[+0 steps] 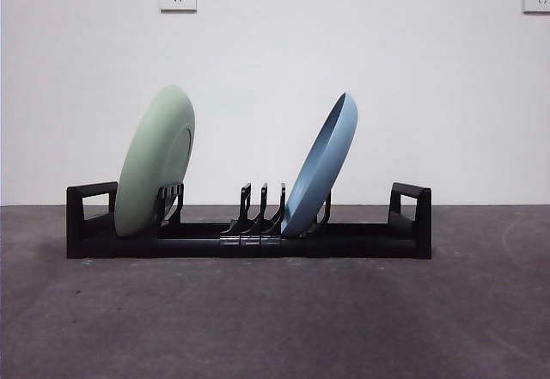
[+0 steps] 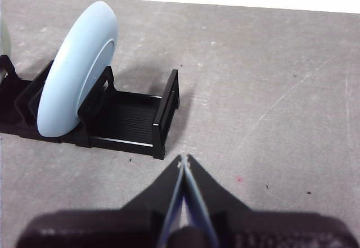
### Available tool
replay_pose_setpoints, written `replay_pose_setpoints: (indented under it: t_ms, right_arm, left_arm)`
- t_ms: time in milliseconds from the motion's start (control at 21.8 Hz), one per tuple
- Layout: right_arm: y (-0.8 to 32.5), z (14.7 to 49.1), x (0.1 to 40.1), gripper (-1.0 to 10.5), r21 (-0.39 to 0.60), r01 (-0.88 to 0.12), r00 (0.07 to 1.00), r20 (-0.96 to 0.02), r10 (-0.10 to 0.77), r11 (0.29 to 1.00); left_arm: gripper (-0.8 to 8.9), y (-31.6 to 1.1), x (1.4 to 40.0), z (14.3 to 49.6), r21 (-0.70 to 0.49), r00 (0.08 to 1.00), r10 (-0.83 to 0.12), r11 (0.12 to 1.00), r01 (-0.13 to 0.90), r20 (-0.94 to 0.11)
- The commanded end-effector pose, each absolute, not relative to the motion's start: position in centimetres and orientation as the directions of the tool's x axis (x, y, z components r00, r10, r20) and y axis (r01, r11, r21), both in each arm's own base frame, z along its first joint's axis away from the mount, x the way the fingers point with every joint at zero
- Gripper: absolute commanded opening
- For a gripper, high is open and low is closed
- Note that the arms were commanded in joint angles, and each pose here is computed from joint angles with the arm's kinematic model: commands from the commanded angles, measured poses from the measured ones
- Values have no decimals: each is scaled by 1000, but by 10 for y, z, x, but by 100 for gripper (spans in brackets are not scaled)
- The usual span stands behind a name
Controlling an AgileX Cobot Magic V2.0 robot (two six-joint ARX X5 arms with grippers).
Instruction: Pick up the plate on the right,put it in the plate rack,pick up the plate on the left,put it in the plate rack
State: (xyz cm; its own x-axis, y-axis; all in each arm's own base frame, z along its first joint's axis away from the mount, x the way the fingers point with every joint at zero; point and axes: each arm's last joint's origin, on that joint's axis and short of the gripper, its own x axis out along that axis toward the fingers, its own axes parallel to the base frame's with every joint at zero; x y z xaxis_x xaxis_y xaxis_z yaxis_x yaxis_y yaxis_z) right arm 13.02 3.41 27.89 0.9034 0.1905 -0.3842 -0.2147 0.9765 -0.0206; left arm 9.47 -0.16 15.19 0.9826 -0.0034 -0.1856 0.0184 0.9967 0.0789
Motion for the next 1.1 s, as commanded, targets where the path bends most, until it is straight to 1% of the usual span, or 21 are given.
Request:
replay_pose_setpoints:
  t_ms: [46, 458, 504, 596, 688, 733, 779, 825, 917, 963, 1100]
  right_arm:
    - [34, 277, 131, 5, -14, -209, 904, -383, 188, 978]
    - [34, 279, 128, 5, -22, -214, 908, -373, 190, 977]
    - [32, 282, 123, 5, -49, -216, 919, -347, 186, 975]
    - [29, 286, 113, 5, -62, -231, 933, -297, 203, 971]
    - [25, 284, 103, 5, -83, -217, 952, -237, 193, 973]
    - [22, 279, 98, 5, -83, -209, 961, -202, 189, 974]
    - [20, 271, 94, 5, -76, -228, 963, -166, 213, 971]
    - [18, 260, 92, 5, -69, -254, 961, -128, 244, 965]
    - [16, 235, 91, 5, -69, -259, 965, -65, 254, 963]
    - [16, 222, 92, 5, -70, -262, 965, -45, 259, 963]
    - [16, 197, 93, 5, -41, -253, 967, -27, 252, 967]
  left_arm:
    - [-3, -1, 95, 148, 74, 981, 2, 997, 13, -193]
    - [-3, -1, 95, 148, 74, 981, 2, 997, 13, -193]
    - [-3, -1, 95, 148, 74, 981, 2, 997, 13, -193]
    - [-3, -1, 95, 148, 74, 981, 2, 997, 13, -193]
    - [-3, -1, 95, 148, 74, 981, 2, 997, 12, -193]
    - [-3, -1, 95, 148, 74, 981, 2, 997, 12, -193]
    - [-3, -1, 95, 148, 74, 981, 2, 997, 12, -193]
    - [-3, -1, 95, 148, 74, 981, 2, 997, 12, -193]
    - [-3, -1, 95, 148, 74, 981, 2, 997, 13, -193]
    - [-3, -1, 95, 148, 74, 981, 2, 997, 12, -193]
    - [-3, -1, 95, 148, 74, 981, 2, 997, 12, -193]
